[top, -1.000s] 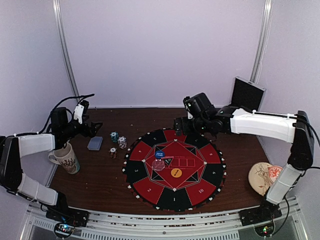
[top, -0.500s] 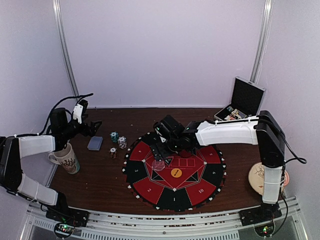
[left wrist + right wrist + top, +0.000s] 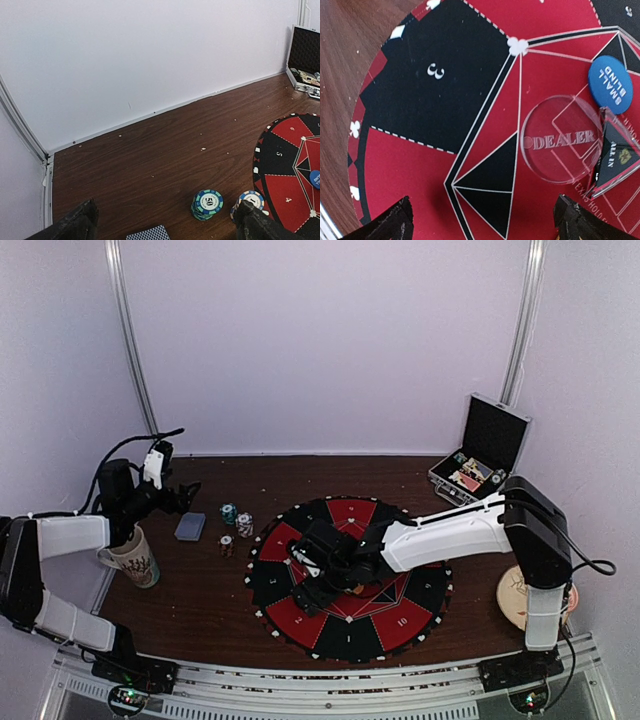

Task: Distribute texas hold em gaming equipment
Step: Move the dealer button to position 10.

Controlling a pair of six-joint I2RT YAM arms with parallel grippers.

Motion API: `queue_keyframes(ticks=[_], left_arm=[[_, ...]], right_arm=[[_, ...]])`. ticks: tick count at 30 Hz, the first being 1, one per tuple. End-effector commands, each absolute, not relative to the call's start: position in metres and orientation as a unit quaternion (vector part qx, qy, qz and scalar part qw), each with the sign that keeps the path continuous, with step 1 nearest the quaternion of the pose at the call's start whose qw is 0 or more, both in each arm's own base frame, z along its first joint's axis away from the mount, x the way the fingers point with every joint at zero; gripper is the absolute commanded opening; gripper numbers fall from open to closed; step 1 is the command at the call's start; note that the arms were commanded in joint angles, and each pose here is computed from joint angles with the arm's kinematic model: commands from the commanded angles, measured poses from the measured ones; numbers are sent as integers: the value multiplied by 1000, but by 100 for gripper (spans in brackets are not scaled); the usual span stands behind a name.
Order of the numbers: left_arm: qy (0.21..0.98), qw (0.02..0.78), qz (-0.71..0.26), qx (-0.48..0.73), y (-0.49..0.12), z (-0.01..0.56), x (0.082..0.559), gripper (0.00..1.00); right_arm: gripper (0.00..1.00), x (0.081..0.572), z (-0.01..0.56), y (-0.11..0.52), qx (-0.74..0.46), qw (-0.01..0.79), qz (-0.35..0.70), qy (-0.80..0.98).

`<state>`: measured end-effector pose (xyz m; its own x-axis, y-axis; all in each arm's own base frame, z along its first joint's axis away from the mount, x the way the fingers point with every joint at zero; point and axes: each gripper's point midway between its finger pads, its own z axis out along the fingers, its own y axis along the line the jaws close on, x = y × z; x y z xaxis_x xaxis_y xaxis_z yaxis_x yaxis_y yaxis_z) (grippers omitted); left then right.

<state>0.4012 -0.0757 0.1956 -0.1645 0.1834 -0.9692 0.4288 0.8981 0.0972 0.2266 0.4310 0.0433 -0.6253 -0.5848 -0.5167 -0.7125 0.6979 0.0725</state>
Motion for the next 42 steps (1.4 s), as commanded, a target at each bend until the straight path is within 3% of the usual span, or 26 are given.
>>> queue_keyframes(ticks=[1,18,42], left_arm=[[730,647,-78,203,-73,217,401,98],[732,647,-75,202,-72,214,402,98],[738,640,-74,200,-71,208,407,98]], right_arm=[[99,225,42,431,-356,234,152,892],[100,287,16,392,-286,240,128,919],[87,288,-6,415,-321,240,80,913]])
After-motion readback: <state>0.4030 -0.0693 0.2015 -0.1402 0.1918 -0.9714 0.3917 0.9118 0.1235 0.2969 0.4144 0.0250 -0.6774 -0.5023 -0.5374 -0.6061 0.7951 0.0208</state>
